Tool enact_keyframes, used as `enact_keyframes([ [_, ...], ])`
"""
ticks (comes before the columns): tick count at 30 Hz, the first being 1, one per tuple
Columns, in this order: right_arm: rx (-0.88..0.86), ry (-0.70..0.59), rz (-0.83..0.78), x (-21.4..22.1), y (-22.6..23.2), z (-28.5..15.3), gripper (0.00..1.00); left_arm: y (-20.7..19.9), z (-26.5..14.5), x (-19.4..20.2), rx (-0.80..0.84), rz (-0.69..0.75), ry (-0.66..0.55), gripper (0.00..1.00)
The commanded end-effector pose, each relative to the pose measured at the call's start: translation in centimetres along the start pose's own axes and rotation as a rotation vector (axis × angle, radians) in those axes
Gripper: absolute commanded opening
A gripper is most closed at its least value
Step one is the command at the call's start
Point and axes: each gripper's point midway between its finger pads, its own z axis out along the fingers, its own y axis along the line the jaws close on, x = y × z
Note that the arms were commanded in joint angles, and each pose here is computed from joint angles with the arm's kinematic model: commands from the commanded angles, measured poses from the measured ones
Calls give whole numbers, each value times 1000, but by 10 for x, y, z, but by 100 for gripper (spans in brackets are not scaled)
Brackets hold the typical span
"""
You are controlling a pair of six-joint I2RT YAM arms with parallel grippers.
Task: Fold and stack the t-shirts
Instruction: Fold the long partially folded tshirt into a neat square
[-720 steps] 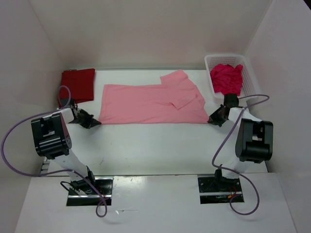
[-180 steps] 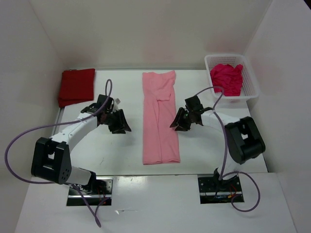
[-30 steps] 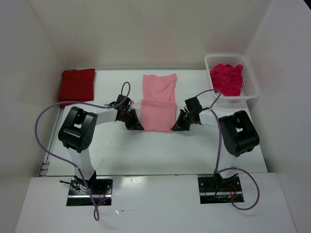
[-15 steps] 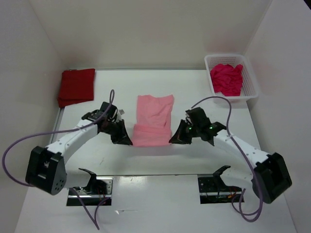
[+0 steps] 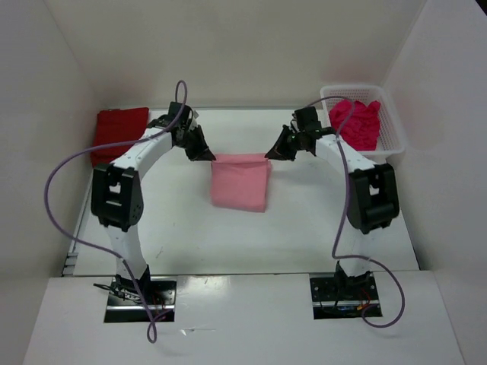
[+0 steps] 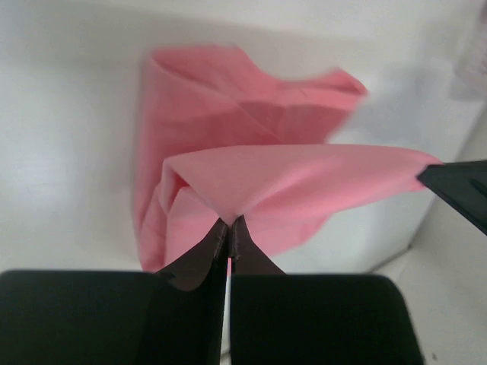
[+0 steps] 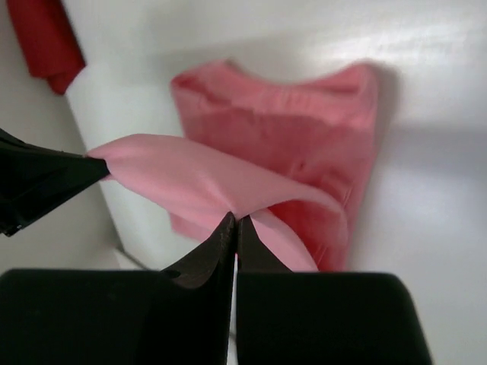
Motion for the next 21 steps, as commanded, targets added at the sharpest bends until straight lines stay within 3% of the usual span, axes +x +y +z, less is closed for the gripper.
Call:
enact_keyframes([
  [1,56,-20,-64,-35,-16,36,0,19,38,-31,-50,-22,-28,0],
  [8,122,-31,-34,-57,-42,68,4,16,71,-63,-40,-47,-63,9],
  [10,116,-37,-38,-62,-38,67,8,10,63,-75,-20,-48,-99,22],
  [12,108,-47,-43,-66,-33,66,23,-1,54,-78,12,-40,-125,43],
  [15,104,-94,-72,-75,-18,44,40,-7,28,-78,31,-32,-159,47],
  [17,105,-132,-83,-75,-11,24,45,-19,7,-73,74,-8,-193,48],
  [20,93,-139,-105,-58,-4,12,44,-21,10,-25,100,18,-122,47],
  [21,68,-115,-118,-46,2,14,29,-18,15,-10,100,19,-91,47],
])
